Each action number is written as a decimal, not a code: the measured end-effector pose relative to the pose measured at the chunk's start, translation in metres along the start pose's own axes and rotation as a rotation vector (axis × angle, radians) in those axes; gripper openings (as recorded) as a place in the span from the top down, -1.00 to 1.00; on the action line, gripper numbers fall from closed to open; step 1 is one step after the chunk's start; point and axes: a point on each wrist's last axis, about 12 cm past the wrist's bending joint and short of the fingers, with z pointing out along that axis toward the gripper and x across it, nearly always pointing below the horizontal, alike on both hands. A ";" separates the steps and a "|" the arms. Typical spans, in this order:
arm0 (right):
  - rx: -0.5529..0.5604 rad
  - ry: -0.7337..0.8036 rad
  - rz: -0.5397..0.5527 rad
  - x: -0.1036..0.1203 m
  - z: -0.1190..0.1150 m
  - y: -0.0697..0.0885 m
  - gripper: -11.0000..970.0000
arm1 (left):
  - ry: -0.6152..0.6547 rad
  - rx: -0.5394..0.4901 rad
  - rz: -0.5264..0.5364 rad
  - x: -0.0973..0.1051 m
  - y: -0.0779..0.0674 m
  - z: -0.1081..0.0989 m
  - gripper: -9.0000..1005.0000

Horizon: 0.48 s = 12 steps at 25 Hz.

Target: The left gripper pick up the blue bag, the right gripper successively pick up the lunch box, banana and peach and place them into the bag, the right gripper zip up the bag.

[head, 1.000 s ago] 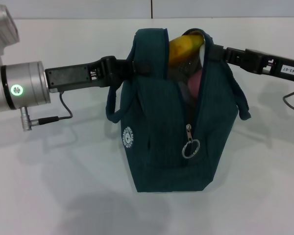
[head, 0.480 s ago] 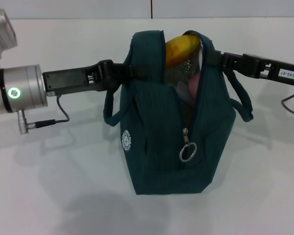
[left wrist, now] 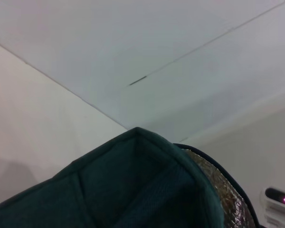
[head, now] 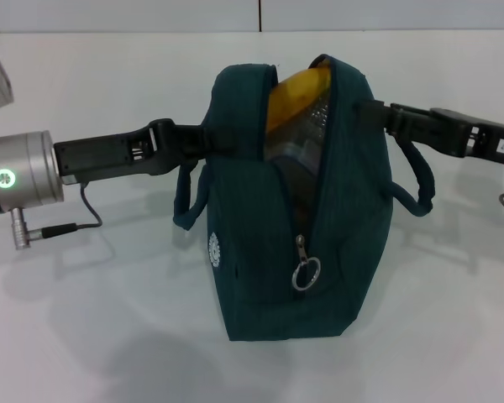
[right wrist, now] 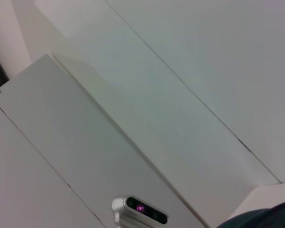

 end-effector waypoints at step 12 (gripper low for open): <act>-0.185 -0.034 -0.248 0.023 -0.023 0.028 -0.51 | -0.009 -0.010 -0.007 0.001 0.002 -0.006 0.90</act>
